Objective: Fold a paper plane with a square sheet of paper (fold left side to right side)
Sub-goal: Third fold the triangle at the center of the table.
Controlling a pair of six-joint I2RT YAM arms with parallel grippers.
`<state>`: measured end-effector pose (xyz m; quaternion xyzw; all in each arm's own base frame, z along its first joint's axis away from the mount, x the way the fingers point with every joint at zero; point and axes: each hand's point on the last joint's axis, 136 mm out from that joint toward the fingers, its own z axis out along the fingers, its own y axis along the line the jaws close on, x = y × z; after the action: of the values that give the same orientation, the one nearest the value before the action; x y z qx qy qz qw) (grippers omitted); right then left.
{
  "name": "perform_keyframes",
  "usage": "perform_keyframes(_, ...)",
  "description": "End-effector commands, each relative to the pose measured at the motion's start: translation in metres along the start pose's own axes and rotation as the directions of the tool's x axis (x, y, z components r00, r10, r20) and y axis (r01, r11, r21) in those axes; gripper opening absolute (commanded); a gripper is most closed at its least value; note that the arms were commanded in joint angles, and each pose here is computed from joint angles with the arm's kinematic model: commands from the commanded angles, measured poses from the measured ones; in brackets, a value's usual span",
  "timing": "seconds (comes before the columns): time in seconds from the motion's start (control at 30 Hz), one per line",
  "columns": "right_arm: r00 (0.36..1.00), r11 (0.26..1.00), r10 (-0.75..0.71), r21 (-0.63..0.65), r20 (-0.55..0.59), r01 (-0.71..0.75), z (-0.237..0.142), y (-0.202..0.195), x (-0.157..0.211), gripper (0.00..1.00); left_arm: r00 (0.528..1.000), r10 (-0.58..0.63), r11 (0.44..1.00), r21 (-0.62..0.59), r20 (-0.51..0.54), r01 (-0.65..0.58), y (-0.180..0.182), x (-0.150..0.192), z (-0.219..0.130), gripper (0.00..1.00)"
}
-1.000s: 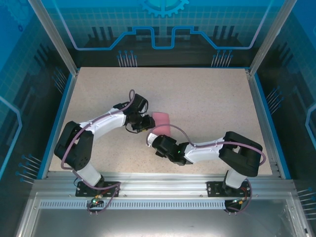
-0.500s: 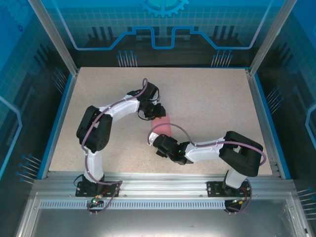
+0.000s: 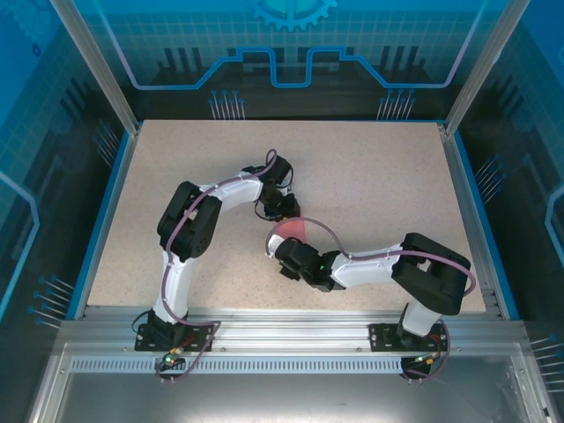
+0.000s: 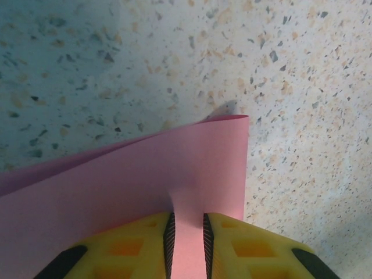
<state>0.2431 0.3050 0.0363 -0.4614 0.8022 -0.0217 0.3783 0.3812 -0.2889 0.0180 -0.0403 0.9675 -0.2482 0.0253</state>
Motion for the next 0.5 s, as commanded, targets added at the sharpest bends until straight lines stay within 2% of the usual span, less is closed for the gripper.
perform_keyframes(0.0, 0.999, 0.999, 0.042, 0.001, 0.025, -0.042, -0.005, -0.009, -0.012, 0.26, 0.999, 0.021, 0.999, -0.024, -0.033, -0.022, 0.001, 0.01, 0.006, 0.25)
perform_keyframes(0.47, 0.997, 0.998, 0.066, -0.025, 0.05, -0.065, -0.006, -0.013, -0.027, 0.4, 0.999, 0.028, 0.999, -0.031, -0.037, -0.029, 0.0, 0.014, 0.008, 0.24)
